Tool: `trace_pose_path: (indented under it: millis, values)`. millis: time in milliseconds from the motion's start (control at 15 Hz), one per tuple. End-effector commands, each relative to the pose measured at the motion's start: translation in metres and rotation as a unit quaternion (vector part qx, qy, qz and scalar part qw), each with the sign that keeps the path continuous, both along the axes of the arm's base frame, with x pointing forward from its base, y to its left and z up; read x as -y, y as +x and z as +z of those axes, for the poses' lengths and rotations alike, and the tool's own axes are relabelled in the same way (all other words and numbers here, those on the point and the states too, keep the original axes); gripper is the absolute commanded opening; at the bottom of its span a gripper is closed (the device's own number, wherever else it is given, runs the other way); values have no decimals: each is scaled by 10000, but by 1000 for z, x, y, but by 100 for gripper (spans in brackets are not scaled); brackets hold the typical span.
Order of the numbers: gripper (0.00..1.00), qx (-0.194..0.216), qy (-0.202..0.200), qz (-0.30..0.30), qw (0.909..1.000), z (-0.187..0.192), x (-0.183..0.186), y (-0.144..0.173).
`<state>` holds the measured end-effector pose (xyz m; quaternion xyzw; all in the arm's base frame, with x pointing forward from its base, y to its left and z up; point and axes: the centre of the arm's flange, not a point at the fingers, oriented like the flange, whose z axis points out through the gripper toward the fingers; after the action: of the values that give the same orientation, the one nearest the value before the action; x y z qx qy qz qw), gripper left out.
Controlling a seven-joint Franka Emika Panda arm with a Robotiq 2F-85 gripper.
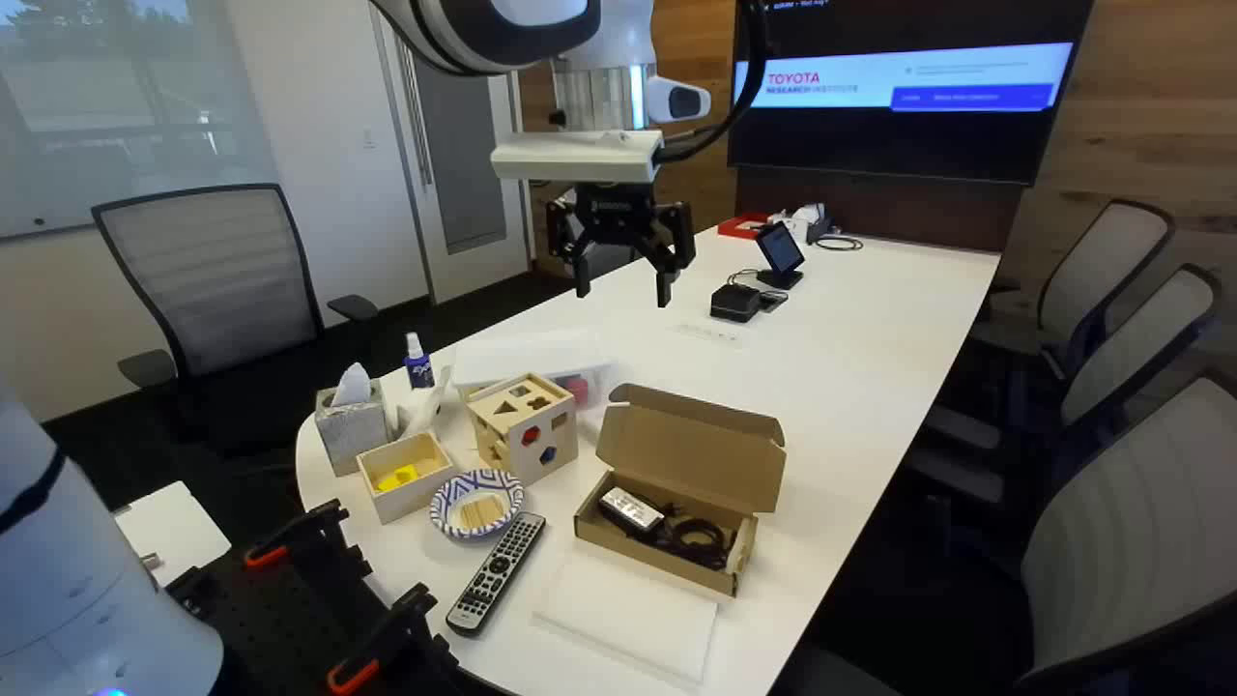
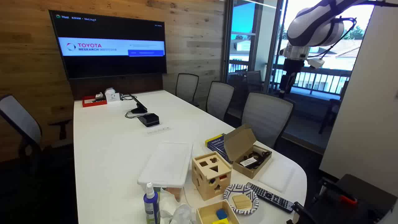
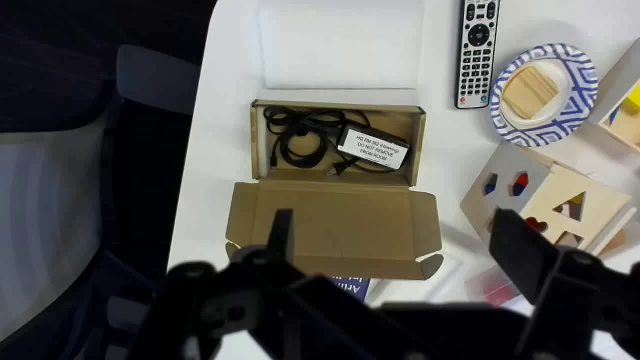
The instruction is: Press a button the remote control
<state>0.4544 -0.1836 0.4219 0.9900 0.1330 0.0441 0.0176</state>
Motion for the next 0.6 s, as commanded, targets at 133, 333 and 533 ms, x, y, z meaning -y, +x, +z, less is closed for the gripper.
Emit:
trace_pose_path:
  millis: [133,333,533]
  values:
    - [100,0,0,0,10000,0,0,0]
    - [100,6,-103,-153,9998,-15,-16,7]
    - [100,133,-224,-409,9988,-47,-45,13]
